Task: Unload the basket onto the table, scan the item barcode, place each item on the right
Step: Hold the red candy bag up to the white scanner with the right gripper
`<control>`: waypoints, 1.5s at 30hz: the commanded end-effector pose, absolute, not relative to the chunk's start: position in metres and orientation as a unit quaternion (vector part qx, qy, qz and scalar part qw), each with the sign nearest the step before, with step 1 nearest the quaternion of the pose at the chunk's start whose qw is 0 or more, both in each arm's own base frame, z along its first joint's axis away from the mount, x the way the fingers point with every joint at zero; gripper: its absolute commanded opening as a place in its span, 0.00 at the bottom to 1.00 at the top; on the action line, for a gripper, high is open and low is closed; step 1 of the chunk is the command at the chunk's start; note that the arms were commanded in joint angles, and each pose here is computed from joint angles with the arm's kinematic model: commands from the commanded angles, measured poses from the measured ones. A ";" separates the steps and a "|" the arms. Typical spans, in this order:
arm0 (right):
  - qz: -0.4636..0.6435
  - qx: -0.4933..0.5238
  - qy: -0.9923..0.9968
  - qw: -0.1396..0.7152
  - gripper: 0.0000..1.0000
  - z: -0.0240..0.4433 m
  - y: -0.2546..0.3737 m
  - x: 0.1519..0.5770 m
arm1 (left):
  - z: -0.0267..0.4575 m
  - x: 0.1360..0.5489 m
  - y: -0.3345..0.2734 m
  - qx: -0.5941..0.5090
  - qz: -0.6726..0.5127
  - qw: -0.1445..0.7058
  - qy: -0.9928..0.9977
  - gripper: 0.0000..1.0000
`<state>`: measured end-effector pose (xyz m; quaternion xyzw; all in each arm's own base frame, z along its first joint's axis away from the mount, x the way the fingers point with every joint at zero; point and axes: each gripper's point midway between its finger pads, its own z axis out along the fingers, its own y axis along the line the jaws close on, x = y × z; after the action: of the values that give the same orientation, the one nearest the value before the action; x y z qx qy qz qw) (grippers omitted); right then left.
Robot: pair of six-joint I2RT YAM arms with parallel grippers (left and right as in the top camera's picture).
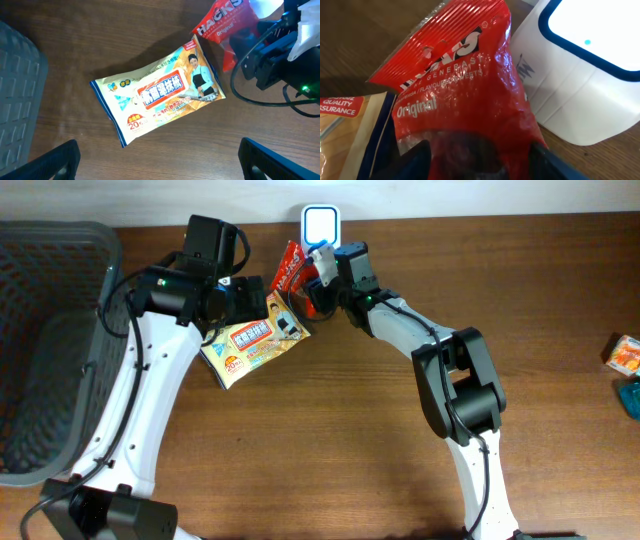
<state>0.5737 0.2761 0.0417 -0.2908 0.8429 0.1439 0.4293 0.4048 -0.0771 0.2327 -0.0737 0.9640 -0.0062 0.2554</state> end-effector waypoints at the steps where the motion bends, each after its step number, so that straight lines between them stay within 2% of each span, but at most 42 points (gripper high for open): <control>1: 0.149 -0.336 0.837 0.406 0.31 0.018 0.301 0.555 | 0.234 0.406 -0.075 -0.083 -0.005 0.257 0.963 0.99; 3: 0.154 -0.343 0.828 0.416 0.04 0.029 0.313 0.553 | 0.234 0.406 -0.075 -0.084 -0.005 0.258 0.963 0.99; 6: 0.141 -0.333 0.812 0.459 0.04 0.081 0.311 0.561 | 0.234 0.406 -0.075 -0.083 -0.005 0.257 0.963 0.99; 7: 0.127 -0.311 0.809 0.482 0.04 0.112 0.304 0.566 | 0.234 0.406 -0.075 -0.083 -0.005 0.257 0.963 0.99; 10: 0.089 -0.290 0.814 0.495 0.04 0.139 0.288 0.569 | 0.234 0.406 -0.075 -0.083 -0.005 0.257 0.963 0.99; 11: 0.093 -0.300 0.823 0.473 0.22 0.129 0.293 0.560 | 0.234 0.406 -0.075 -0.083 -0.005 0.257 0.963 0.99; 12: 0.099 -0.315 0.829 0.453 0.72 0.116 0.299 0.551 | 0.234 0.406 -0.075 -0.083 -0.005 0.257 0.963 0.99; 13: 0.103 -0.339 0.827 0.436 0.76 0.101 0.308 0.542 | 0.234 0.406 -0.075 -0.083 -0.005 0.257 0.963 0.99; 15: 0.100 -0.397 0.818 0.404 0.77 0.062 0.324 0.528 | 0.234 0.406 -0.075 -0.083 -0.005 0.257 0.963 0.99; 19: 0.077 -0.390 0.823 0.405 0.78 0.030 0.318 0.539 | 0.234 0.406 -0.075 -0.083 -0.005 0.257 0.963 0.99; 20: 0.064 -0.384 0.828 0.403 0.69 0.024 0.312 0.543 | 0.234 0.406 -0.075 -0.083 -0.005 0.257 0.963 0.99; 21: 0.052 -0.379 0.832 0.402 0.55 0.020 0.307 0.545 | 0.234 0.406 -0.075 -0.083 -0.005 0.257 0.963 0.99; 22: 0.041 -0.376 0.835 0.399 0.39 0.016 0.303 0.546 | 0.234 0.406 -0.075 -0.083 -0.005 0.257 0.963 0.99; 23: 0.042 -0.374 0.836 0.399 0.19 0.016 0.303 0.546 | 0.234 0.406 -0.075 -0.083 -0.005 0.257 0.963 0.99; 24: 0.043 -0.374 0.833 0.406 0.06 0.020 0.306 0.548 | 0.234 0.406 -0.075 -0.083 -0.005 0.257 0.963 0.99; 25: 0.051 -0.362 0.832 0.418 0.04 0.028 0.310 0.550 | 0.234 0.406 -0.075 -0.083 -0.005 0.257 0.963 0.99; 28: 0.074 -0.324 0.823 0.462 0.04 0.070 0.318 0.559 | 0.234 0.406 -0.075 -0.083 -0.005 0.257 0.963 0.99; 34: 0.038 -0.266 0.772 0.576 0.04 0.197 0.301 0.574 | 0.234 0.406 -0.075 -0.083 -0.005 0.257 0.963 0.99; 36: 0.023 -0.249 0.767 0.591 0.04 0.213 0.293 0.577 | 0.234 0.406 -0.075 -0.083 -0.005 0.257 0.963 0.99; 37: 0.023 -0.257 0.777 0.574 0.04 0.201 0.293 0.574 | 0.234 0.406 -0.075 -0.083 -0.005 0.257 0.963 0.99; 39: 0.051 -0.294 0.800 0.521 0.56 0.159 0.303 0.563 | 0.234 0.406 -0.075 -0.083 -0.005 0.257 0.963 0.99; 40: 0.057 -0.305 0.810 0.497 0.74 0.131 0.307 0.561 | 0.234 0.406 -0.075 -0.083 -0.005 0.257 0.963 0.99; 42: 0.051 -0.310 0.826 0.468 0.80 0.086 0.307 0.561 | 0.234 0.406 -0.075 -0.083 -0.005 0.257 0.963 0.99; 45: 0.018 -0.299 0.840 0.453 0.82 0.046 0.297 0.567 | 0.234 0.406 -0.075 -0.083 -0.005 0.257 0.963 0.99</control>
<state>0.5649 0.3032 0.0755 -0.3092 0.8283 0.0399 0.4655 0.4048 -0.0771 0.2327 -0.0737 0.9640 -0.0062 0.2554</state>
